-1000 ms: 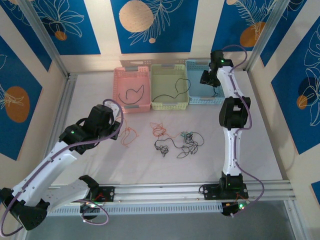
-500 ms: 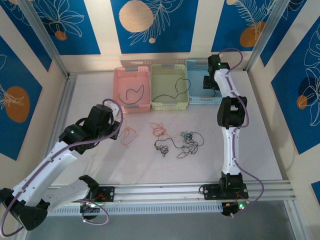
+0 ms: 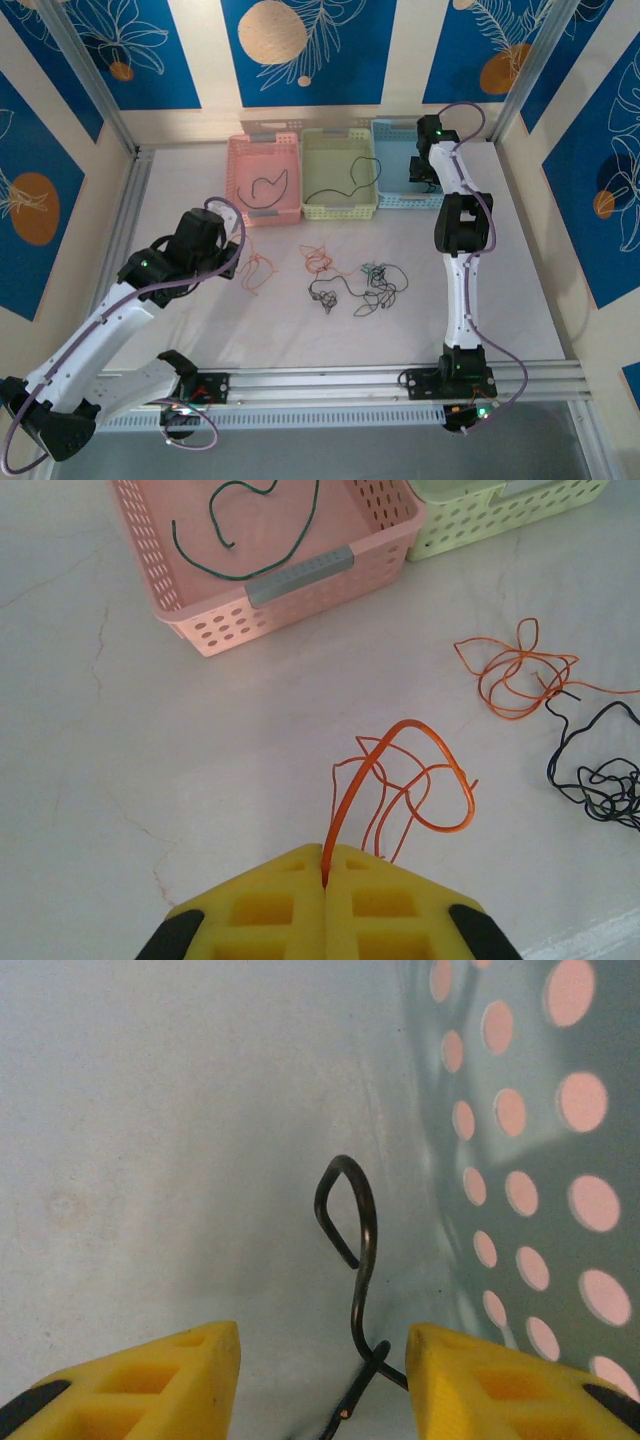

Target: Untangle the cables

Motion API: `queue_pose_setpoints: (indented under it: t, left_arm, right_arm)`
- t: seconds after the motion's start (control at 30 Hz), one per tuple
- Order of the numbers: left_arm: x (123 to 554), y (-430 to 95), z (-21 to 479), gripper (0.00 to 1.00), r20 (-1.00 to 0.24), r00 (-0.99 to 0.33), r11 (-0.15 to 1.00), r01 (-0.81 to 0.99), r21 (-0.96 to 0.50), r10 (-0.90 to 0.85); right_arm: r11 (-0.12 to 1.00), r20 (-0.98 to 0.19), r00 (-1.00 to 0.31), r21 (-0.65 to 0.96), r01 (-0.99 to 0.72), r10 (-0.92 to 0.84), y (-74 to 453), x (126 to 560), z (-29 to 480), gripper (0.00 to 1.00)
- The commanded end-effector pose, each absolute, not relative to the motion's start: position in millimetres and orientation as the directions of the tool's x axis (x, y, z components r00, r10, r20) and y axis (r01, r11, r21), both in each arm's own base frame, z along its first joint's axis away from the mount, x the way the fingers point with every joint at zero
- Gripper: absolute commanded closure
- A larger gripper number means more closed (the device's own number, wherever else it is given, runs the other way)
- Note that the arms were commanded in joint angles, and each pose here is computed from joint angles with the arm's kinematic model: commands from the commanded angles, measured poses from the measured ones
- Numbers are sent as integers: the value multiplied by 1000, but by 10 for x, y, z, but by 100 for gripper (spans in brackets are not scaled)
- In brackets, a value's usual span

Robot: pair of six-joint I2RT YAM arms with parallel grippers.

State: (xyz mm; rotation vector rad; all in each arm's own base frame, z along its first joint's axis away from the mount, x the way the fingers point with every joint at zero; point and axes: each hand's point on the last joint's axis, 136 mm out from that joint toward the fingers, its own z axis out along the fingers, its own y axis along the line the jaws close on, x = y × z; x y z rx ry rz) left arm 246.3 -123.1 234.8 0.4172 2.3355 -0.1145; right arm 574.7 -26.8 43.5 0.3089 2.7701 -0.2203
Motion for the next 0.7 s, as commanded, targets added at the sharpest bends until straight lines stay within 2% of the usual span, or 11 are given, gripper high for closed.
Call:
queue_pose_setpoints:
  t: [0.0, 0.17, 0.33, 0.43, 0.53, 0.67]
  left_arm:
    - [2481, -1220, 2323, 100, -695, -672, 944, 328, 32, 257]
    - [2486, -1221, 2320, 100, -694, -674, 944, 328, 26, 253]
    - [2485, -1218, 2326, 100, -696, -674, 945, 327, 21, 249]
    - [2489, -1219, 2319, 100, -694, -676, 945, 327, 21, 249]
    - [2492, -1212, 2320, 100, -694, -676, 946, 324, 21, 247]
    - [2489, -1210, 2320, 100, -694, -677, 946, 324, 20, 247]
  right_arm:
    - [966, -330, -925, -108, 235, 188, -283, 5726, 326, 53]
    - [972, -308, -927, -24, 233, 215, -217, 5712, 319, 62]
    - [976, -302, -933, -26, 214, 197, -197, 5694, 338, 84]
    - [977, -322, -928, -39, 208, 185, -184, 5717, 425, 93]
    - [979, -360, -917, -43, 200, 172, -147, 5750, 617, 100]
    - [983, -433, -890, -39, 179, 145, -49, 5776, 1024, 100]
